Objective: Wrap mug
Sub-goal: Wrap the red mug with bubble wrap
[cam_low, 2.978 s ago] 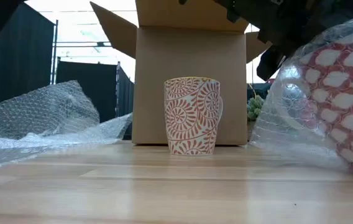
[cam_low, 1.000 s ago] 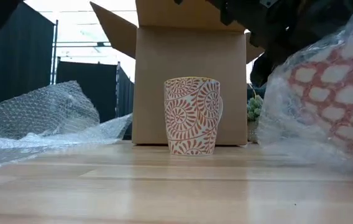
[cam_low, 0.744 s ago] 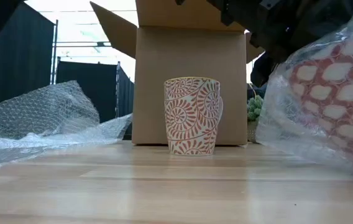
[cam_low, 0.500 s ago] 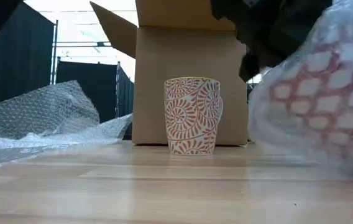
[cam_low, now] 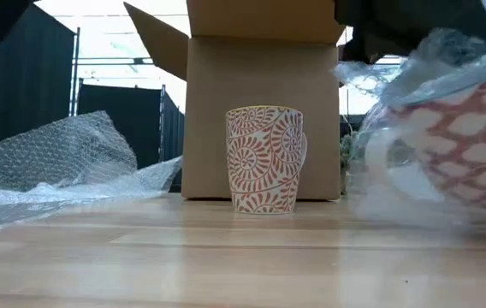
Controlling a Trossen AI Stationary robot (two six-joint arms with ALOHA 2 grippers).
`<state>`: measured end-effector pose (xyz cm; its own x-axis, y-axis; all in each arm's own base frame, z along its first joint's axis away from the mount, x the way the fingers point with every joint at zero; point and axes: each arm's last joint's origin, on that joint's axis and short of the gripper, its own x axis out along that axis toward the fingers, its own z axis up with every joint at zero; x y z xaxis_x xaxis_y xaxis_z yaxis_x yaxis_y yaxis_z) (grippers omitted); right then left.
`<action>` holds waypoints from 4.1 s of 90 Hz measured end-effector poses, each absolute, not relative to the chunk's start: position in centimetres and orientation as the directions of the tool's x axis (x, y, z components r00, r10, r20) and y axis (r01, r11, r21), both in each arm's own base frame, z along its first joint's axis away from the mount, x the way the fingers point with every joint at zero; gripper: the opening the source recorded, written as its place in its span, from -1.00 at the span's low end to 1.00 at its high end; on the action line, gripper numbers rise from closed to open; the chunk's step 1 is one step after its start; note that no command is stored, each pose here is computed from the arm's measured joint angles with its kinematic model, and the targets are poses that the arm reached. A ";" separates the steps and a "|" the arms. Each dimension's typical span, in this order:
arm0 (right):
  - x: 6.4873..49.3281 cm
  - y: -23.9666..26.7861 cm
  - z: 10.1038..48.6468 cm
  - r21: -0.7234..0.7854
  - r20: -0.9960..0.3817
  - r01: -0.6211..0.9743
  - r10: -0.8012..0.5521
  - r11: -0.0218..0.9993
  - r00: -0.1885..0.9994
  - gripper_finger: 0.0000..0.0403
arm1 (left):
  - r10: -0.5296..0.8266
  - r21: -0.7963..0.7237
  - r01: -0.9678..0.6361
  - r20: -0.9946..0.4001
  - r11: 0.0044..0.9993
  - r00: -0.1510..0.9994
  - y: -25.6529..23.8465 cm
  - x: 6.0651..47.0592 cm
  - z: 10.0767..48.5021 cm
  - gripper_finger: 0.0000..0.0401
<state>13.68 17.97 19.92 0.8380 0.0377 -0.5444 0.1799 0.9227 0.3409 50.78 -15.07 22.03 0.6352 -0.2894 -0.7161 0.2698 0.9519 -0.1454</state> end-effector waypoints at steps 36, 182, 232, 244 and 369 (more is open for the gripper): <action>14.1 18.7 17.5 0.287 -0.597 0.235 -0.018 0.929 0.802 -0.36 | -0.286 -0.135 0.267 -0.679 0.954 0.676 -14.5 51.6 21.7 -1.00; 15.0 20.9 12.8 0.345 -0.669 0.331 -0.017 0.878 0.743 -0.03 | -0.284 -0.133 0.263 -0.650 0.956 0.705 -14.4 51.6 22.6 -0.28; 14.6 20.9 13.3 0.368 -0.728 0.296 0.075 0.881 0.681 -0.02 | -0.149 -0.074 0.137 -0.705 0.988 0.694 -15.9 50.4 22.8 -0.28; 14.3 20.7 14.4 0.398 -0.775 0.252 0.176 0.882 0.607 -0.02 | -0.152 -0.055 0.158 -0.697 0.986 0.701 -15.9 50.4 22.9 -0.28; 9.8 13.8 13.0 0.210 -0.952 0.850 -0.097 0.483 0.291 -0.22 | -0.166 -0.024 0.208 -0.696 0.978 0.699 -16.1 50.4 22.8 -0.28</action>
